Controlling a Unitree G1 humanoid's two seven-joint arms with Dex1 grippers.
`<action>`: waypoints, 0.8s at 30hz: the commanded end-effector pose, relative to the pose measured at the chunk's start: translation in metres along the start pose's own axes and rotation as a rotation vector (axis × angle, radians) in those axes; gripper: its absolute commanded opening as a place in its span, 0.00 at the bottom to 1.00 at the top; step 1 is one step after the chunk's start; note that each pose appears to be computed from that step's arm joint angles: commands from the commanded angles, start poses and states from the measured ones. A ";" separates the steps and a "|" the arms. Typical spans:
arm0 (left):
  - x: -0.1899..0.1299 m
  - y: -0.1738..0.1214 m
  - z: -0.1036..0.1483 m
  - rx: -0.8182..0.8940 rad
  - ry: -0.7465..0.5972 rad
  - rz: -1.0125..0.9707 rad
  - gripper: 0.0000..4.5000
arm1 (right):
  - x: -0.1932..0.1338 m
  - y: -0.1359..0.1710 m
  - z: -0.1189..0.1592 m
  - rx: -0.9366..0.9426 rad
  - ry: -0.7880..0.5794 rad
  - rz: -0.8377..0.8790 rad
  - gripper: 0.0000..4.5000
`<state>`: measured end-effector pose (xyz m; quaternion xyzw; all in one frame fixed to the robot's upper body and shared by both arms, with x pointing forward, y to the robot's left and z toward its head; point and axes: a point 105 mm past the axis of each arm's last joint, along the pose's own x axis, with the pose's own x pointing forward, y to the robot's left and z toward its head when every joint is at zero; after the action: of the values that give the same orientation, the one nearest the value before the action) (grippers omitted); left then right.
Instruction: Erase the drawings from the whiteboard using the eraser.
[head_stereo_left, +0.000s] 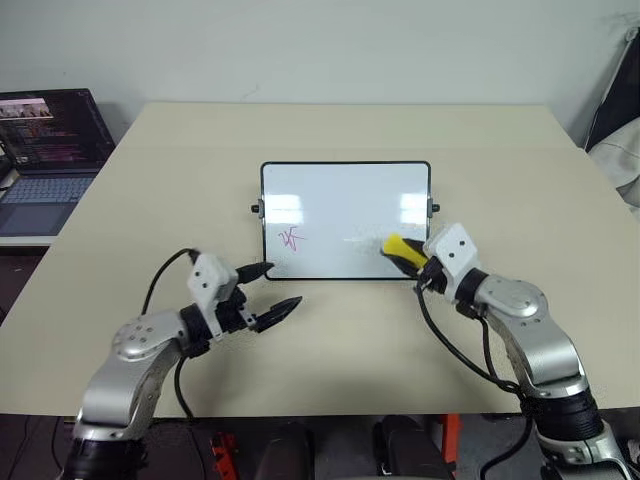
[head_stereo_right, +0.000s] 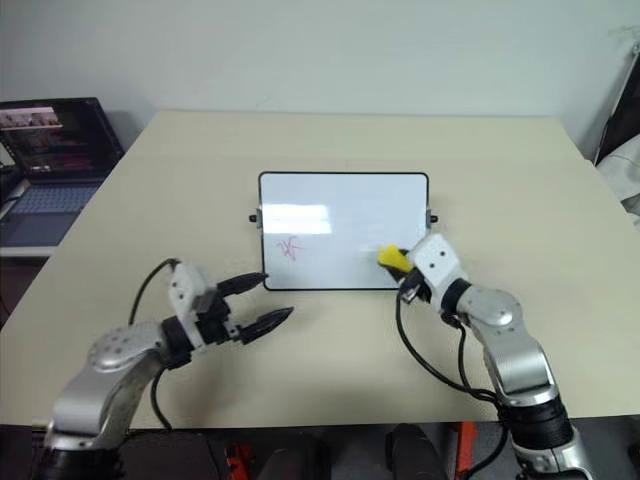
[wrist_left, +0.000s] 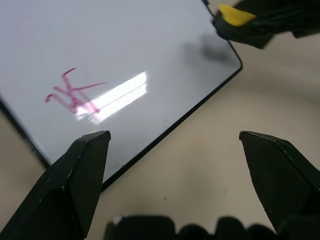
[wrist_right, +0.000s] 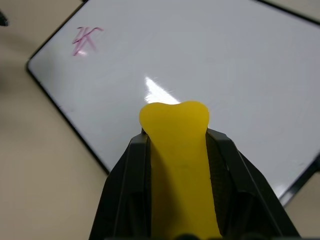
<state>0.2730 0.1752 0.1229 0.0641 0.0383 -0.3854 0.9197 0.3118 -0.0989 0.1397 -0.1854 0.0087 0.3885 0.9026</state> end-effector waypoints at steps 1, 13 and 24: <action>-0.023 0.009 0.007 0.007 -0.021 0.114 1.00 | -0.004 0.015 0.022 -0.048 -0.087 0.113 0.25; -0.053 0.021 -0.007 0.003 0.003 0.270 1.00 | 0.007 0.032 0.034 -0.110 -0.154 0.208 0.25; -0.044 0.018 -0.008 0.035 0.018 0.226 1.00 | 0.018 0.034 0.032 -0.168 -0.135 0.224 0.25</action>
<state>0.2538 0.2224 0.1163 0.0719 0.0430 -0.2684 0.9596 0.2968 -0.0592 0.1474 -0.2152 -0.0397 0.4933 0.8419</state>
